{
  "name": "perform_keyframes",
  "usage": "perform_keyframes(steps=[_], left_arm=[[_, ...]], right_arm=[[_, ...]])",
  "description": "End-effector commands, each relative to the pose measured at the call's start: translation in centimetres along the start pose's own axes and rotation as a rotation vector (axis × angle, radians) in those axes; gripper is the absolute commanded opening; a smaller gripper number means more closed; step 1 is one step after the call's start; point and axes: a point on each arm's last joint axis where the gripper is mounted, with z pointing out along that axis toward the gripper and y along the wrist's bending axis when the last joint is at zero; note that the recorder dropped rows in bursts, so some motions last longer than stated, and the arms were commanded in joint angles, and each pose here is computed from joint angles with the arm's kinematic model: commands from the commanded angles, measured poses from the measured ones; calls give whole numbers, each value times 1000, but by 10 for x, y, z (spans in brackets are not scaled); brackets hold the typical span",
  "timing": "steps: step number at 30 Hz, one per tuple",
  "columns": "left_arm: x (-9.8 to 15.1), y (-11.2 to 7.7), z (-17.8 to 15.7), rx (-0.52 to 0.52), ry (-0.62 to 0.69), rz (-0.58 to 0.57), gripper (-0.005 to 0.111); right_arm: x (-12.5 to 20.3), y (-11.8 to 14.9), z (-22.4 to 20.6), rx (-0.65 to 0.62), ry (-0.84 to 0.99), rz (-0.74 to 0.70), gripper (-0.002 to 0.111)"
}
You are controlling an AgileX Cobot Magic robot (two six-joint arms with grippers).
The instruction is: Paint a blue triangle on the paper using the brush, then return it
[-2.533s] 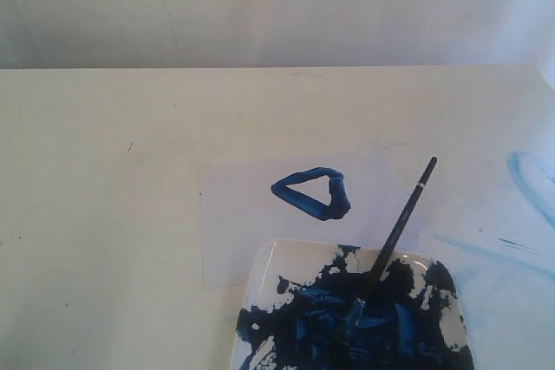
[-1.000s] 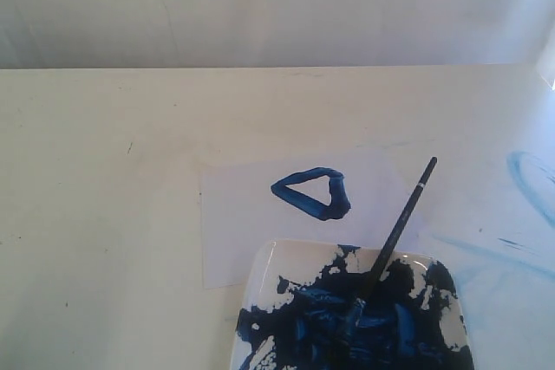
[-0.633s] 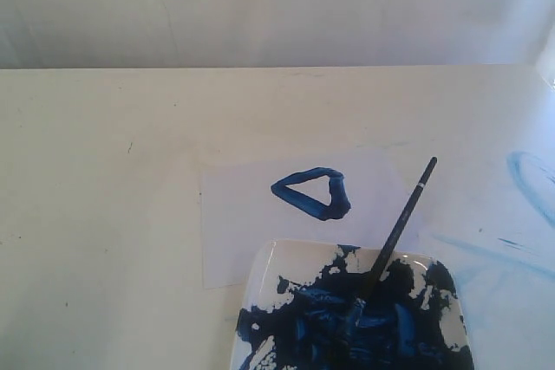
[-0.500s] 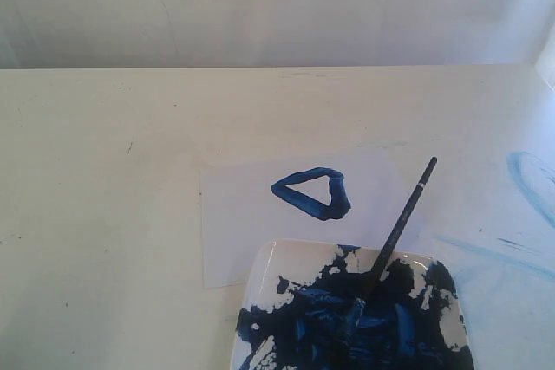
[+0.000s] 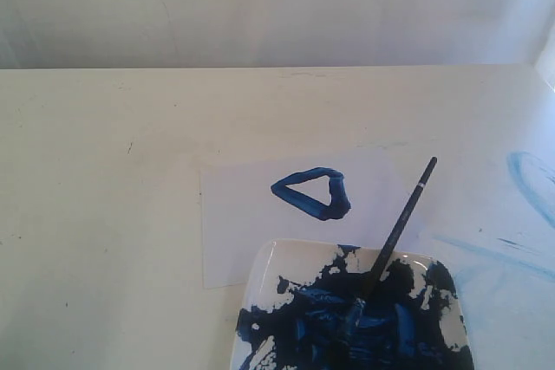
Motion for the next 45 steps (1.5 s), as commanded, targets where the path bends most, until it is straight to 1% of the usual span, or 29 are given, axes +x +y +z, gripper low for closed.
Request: perform_keyframes(steps=[1,16,20,45], left_arm=[[0,0,0,-2,-6,-5,0],[0,0,0,-1,-6,-7,0],[0,-2,0,16,-9,-50,0],[0,-2,0,16,-9,-50,0]], right_arm=[[-1,0,0,5,-14,-10,0],[-1,0,0,5,-14,-10,0],[-1,0,0,5,-14,-10,0],[-1,0,0,5,-14,-10,0]])
